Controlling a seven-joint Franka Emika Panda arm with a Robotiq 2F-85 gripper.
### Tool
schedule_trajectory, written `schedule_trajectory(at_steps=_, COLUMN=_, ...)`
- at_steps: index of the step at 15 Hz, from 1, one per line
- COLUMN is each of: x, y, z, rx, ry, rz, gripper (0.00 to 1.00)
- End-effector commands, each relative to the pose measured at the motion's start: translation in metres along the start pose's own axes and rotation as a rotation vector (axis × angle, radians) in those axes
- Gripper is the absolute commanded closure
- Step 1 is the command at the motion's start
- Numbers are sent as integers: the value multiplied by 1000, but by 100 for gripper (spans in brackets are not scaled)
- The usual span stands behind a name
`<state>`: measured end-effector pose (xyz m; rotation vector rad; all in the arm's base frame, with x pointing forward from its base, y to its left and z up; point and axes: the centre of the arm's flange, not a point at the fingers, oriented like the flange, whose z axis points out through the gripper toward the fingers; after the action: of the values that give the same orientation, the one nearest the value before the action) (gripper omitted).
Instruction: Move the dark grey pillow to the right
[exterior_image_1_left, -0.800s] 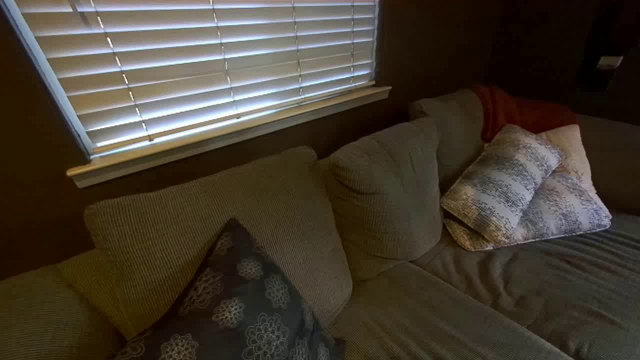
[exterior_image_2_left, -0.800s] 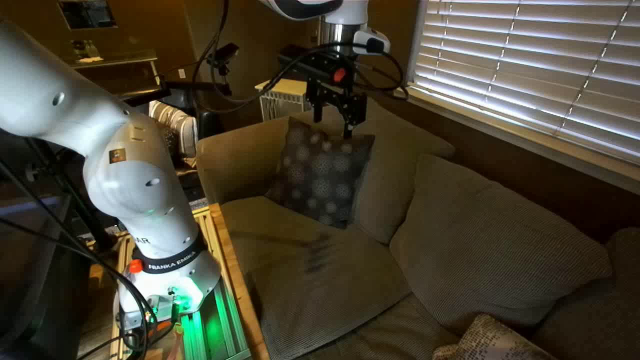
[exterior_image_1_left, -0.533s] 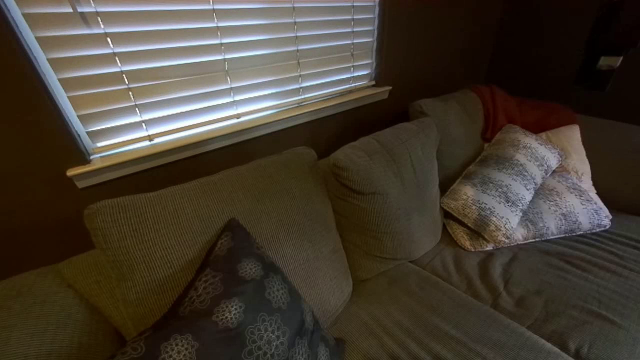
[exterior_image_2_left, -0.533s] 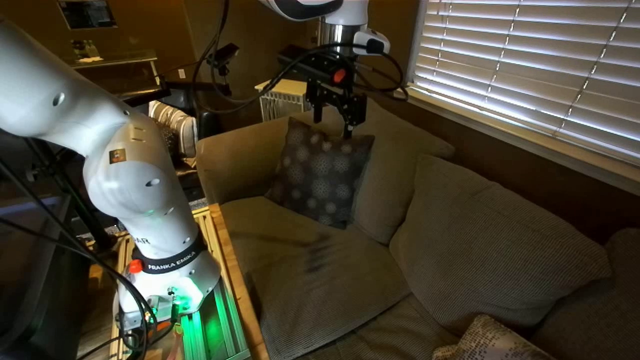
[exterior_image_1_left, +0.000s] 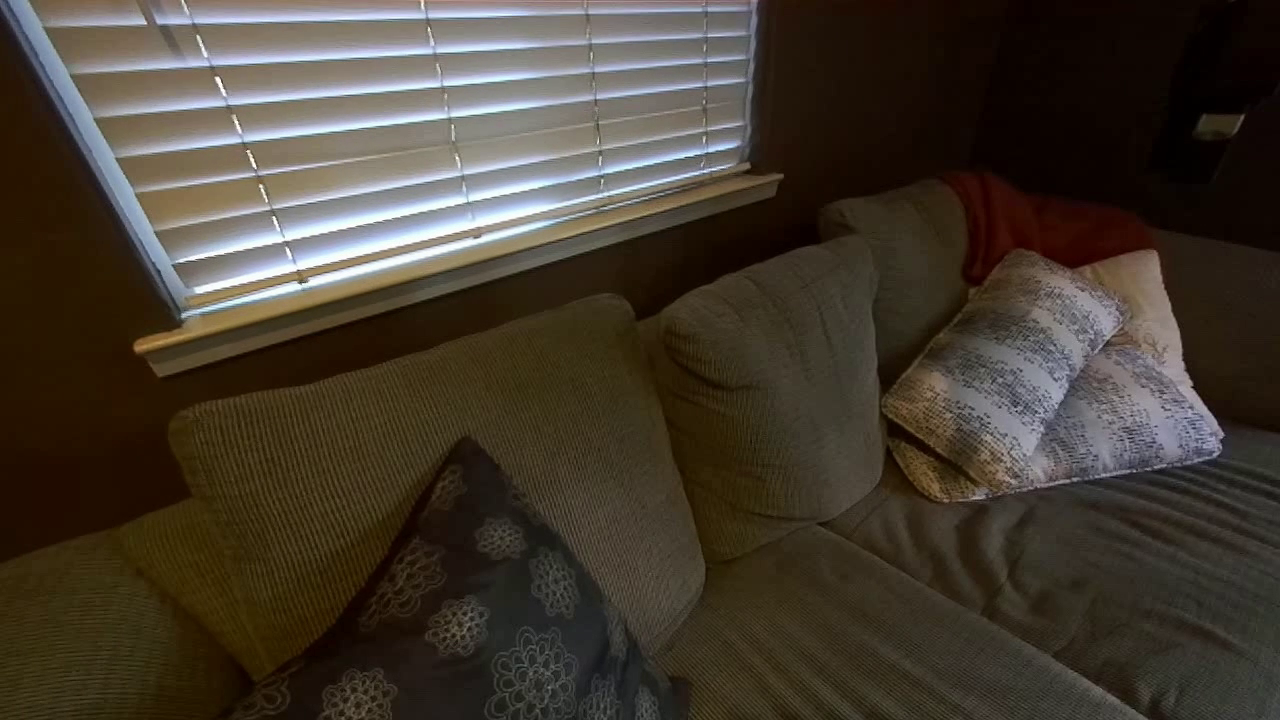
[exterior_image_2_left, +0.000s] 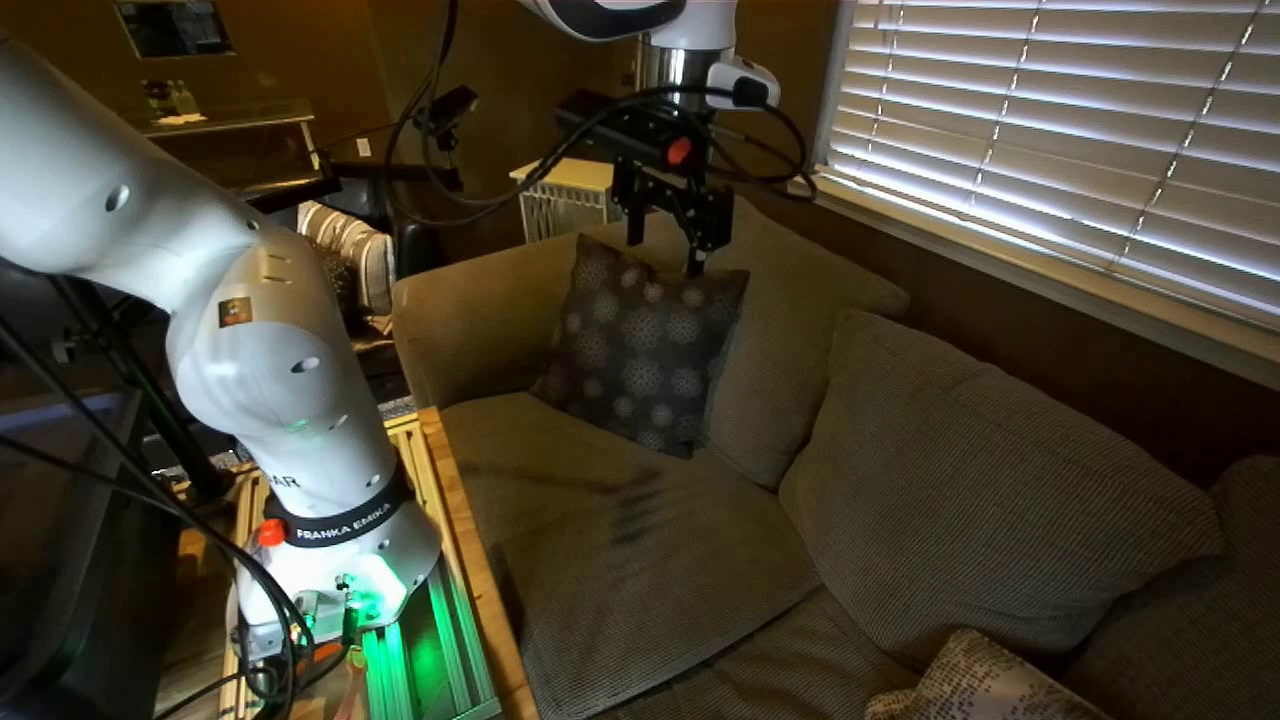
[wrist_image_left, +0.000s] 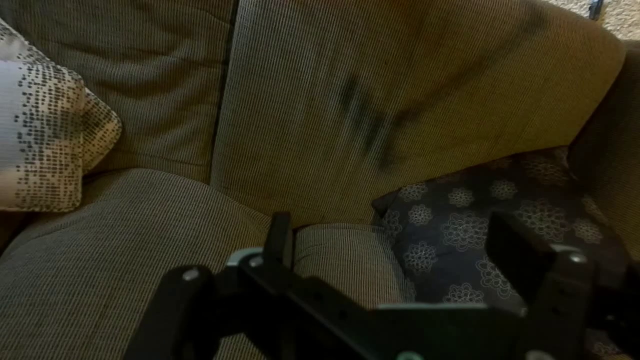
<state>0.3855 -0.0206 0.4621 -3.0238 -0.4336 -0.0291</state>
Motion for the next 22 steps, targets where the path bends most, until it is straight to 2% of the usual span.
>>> schedule_trajectory(at_steps=1, x=20, y=2, z=4, rx=-5, ry=52, rz=54, gripper=0)
schedule_trajectory(at_steps=3, x=49, y=-3, z=4, rx=6, ry=119, rz=109, gripper=0)
schedule_trajectory(at_steps=6, x=97, y=-32, z=10, rx=26, ry=170, rz=142, gripper=0)
schedule_trajectory(at_steps=9, x=148, y=-79, z=25, rx=60, ry=143, rz=161, gripper=0)
schedule_trajectory(at_steps=10, x=162, y=-97, z=35, rx=53, ry=122, rz=207, gripper=0)
schedule_trajectory(at_steps=11, x=177, y=-113, z=46, rx=30, ry=155, rz=254, gripper=0)
schedule_trajectory(at_steps=13, x=208, y=-140, z=67, rx=23, ry=155, rz=360, gripper=0)
schedule_trajectory(at_steps=16, x=253, y=-170, z=95, rx=104, ry=146, rz=464, gripper=0)
schedule_trajectory(at_steps=20, x=306, y=-207, z=143, rx=120, ry=118, rz=600, gripper=0)
schedule_trajectory(at_steps=22, x=330, y=-222, z=171, rx=137, ry=148, rz=673, gripper=0)
